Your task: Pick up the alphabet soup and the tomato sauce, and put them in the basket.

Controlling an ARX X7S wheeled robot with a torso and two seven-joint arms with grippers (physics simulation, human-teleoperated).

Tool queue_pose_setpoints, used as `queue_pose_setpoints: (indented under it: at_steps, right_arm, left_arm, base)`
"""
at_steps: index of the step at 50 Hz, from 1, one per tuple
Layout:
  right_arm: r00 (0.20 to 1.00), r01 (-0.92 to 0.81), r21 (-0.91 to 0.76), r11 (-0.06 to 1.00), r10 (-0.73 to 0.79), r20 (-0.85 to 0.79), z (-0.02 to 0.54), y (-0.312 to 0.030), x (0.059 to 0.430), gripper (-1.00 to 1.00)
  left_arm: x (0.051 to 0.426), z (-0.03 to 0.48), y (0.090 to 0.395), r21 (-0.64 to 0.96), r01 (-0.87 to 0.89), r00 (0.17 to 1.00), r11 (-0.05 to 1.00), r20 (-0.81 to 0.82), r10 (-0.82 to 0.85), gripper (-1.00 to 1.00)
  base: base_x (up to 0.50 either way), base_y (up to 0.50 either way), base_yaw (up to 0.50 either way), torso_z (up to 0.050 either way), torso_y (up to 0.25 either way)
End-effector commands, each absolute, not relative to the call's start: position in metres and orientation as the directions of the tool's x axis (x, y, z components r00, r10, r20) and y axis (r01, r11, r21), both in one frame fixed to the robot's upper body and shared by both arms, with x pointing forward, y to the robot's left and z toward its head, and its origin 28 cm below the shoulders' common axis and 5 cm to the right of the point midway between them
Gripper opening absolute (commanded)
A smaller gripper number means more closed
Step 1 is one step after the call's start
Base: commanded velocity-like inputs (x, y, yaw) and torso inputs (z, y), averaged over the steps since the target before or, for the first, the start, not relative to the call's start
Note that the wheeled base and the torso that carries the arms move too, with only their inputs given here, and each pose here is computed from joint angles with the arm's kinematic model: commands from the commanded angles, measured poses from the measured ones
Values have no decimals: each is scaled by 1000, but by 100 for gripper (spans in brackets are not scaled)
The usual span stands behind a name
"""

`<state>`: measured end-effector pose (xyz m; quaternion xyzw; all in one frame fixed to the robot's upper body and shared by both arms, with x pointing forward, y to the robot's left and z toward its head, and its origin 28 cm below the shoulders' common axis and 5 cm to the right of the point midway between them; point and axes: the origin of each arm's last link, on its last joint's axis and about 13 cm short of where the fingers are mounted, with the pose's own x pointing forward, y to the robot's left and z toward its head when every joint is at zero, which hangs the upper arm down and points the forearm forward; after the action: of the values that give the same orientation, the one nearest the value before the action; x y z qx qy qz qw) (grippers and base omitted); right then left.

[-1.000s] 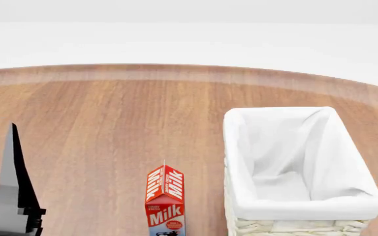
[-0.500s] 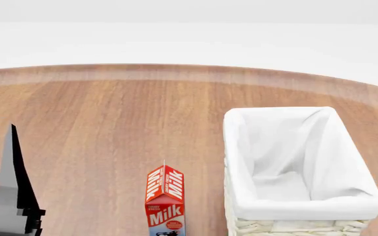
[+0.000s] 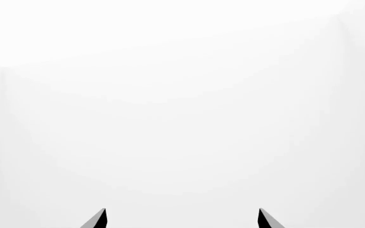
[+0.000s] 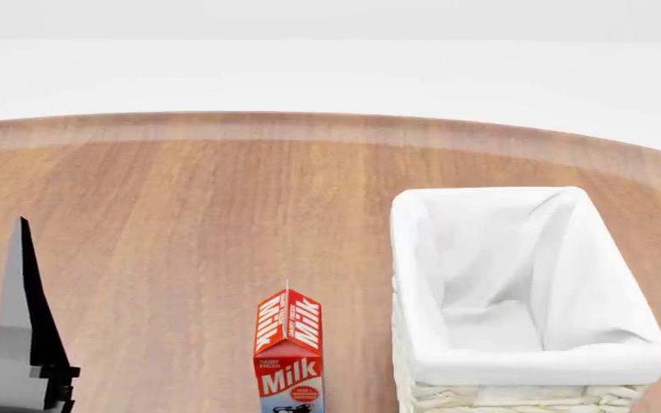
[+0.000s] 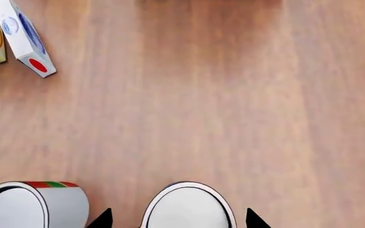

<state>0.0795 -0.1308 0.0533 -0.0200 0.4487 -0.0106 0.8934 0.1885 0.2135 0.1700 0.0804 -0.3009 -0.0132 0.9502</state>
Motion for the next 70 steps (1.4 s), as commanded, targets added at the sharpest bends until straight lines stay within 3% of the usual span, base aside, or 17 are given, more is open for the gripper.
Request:
queue_pose_setpoints:
  at_steps: [1, 61, 62, 70]
  right_arm:
    - [587, -2, -39, 999, -31, -809, 47, -131, 77, 100]
    - [563, 26, -26, 999, -36, -826, 25, -134, 75, 100]
    - [567, 25, -28, 999, -37, -823, 25, -134, 75, -100]
    - [582, 27, -29, 999, -40, -812, 27, -135, 75, -100]
  left_arm:
    - [188, 170, 213, 163, -21, 818, 986, 570, -77, 100]
    - [191, 167, 211, 163, -10, 821, 987, 564, -85, 100]
    - [191, 167, 212, 162, -10, 821, 987, 565, -84, 100]
    - [191, 166, 212, 161, -9, 821, 987, 565, -85, 100]
  base:
    - [0, 0, 0, 0, 0]
    - [0, 0, 0, 0, 0]
    - [0, 0, 0, 0, 0]
    - [0, 0, 0, 0, 1]
